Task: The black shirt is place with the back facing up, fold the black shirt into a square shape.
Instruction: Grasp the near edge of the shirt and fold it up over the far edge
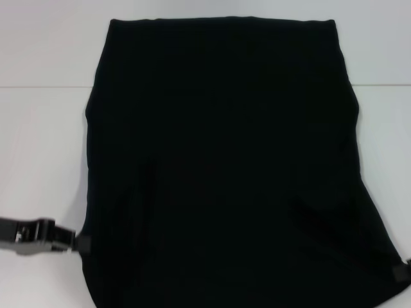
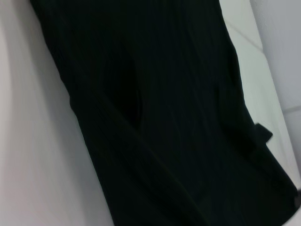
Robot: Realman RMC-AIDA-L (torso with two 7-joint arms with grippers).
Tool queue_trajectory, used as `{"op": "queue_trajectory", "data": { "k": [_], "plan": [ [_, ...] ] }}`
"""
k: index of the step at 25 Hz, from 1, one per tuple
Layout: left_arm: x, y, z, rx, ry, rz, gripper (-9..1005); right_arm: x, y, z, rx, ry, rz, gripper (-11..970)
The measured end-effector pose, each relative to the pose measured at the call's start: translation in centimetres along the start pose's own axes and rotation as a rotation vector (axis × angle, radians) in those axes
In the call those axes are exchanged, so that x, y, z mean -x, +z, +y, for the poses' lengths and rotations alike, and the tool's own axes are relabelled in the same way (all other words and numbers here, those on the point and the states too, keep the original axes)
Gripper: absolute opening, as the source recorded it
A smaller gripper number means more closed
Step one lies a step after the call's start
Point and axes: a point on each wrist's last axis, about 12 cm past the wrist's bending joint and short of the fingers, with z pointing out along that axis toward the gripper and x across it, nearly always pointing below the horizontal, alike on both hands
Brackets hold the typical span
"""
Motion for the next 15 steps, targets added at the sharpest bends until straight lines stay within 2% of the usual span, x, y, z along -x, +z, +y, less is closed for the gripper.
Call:
{"op": "queue_trajectory", "data": {
  "k": [9,15],
  "plan": [
    [-2.2,0.2,-0.2,-0.036,-0.011,0.137,28,-2.0,-0.9,-0.3,0.053,-0.009,0.052,76],
    [-2.2,0.3,-0.4,-0.043,0.002,0.154,28,-2.7,-1.1,-0.6,0.059,0.003,0.048,83]
  ]
}}
